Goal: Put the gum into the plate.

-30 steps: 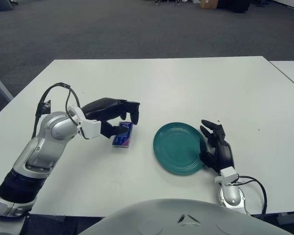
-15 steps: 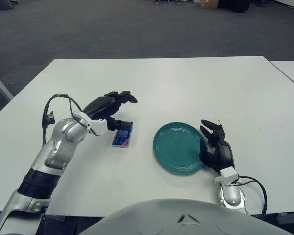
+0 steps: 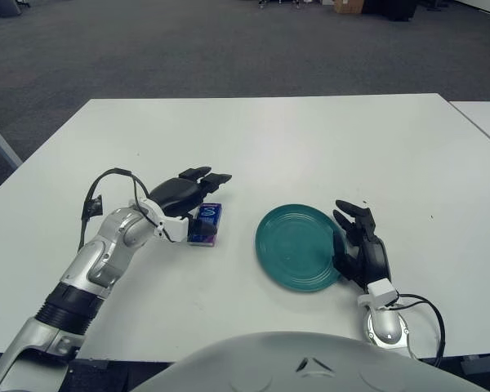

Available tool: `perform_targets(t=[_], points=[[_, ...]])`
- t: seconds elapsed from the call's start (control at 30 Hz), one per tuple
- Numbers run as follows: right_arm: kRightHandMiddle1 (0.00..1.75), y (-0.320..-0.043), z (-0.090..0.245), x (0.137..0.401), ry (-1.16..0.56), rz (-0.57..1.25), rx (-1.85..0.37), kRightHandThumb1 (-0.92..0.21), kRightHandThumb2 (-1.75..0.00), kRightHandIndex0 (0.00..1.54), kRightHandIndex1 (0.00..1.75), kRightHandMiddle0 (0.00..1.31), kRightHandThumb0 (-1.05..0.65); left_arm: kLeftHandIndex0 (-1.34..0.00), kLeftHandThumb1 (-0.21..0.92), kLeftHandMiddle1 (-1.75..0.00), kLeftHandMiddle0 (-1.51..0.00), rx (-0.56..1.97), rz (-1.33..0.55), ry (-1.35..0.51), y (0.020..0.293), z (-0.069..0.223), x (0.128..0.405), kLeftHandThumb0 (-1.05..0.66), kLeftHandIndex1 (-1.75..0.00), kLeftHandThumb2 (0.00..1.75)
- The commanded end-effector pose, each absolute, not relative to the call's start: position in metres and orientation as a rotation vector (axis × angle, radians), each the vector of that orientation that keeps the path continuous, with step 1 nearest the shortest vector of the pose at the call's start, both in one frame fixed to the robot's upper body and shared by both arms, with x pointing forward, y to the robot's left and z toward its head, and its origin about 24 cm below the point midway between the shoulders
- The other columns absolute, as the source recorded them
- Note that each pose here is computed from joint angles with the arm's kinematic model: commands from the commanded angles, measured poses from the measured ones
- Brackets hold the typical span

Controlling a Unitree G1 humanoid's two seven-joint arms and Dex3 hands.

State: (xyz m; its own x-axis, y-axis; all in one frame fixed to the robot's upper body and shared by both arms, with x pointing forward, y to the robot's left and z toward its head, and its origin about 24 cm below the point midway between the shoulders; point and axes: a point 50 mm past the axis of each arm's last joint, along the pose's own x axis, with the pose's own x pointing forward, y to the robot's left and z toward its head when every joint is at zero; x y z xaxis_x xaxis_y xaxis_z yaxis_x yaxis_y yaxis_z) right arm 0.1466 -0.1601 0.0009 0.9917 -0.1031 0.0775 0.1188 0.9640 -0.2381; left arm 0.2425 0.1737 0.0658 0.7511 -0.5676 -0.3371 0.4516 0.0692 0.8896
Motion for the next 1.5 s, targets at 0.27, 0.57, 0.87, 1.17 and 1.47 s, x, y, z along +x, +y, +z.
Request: perform_targets(t=[0.27,0.57,0.87,1.17,1.47], points=[[0.93,-0.184,-0.036,0.117,0.163,-0.096,-0.364,-0.92,-0.76,0.49,0.03,0.00,-0.86,0.00,0.92,0.00,0.00,1.367,-0.921,-0.056,0.175,0.065,0.247,-1.05,0.00,0.23],[0.93,-0.185,-0.036,0.117,0.158,-0.093,-0.370,-0.92,-0.76,0.50,0.03,0.00,-0.87,0.00,0.92,0.00,0.00,1.396,-0.968,-0.020,0.179,0.055,0.249,-1.05,0.00,0.24],[0.93,-0.184,-0.036,0.118,0.159,-0.091,-0.369,-0.92,-0.76,0.50,0.03,0.00,-0.87,0.00,0.92,0.00,0.00,1.429,-0.970,0.004,0.181,0.045,0.255,-1.05,0.00,0.26],[0.93,-0.185,-0.035,0.118,0.162,-0.097,-0.366,-0.92,-0.75,0.49,0.03,0.00,-0.86,0.00,0.92,0.00,0.00,1.447,-0.956,0.009,0.181,0.040,0.258,-1.05,0.00,0.37],[0.93,-0.184,-0.036,0.118,0.162,-0.096,-0.361,-0.92,-0.76,0.49,0.03,0.00,-0.87,0.00,0.92,0.00,0.00,1.486,-0.923,0.013,0.186,0.036,0.263,-1.05,0.00,0.40]])
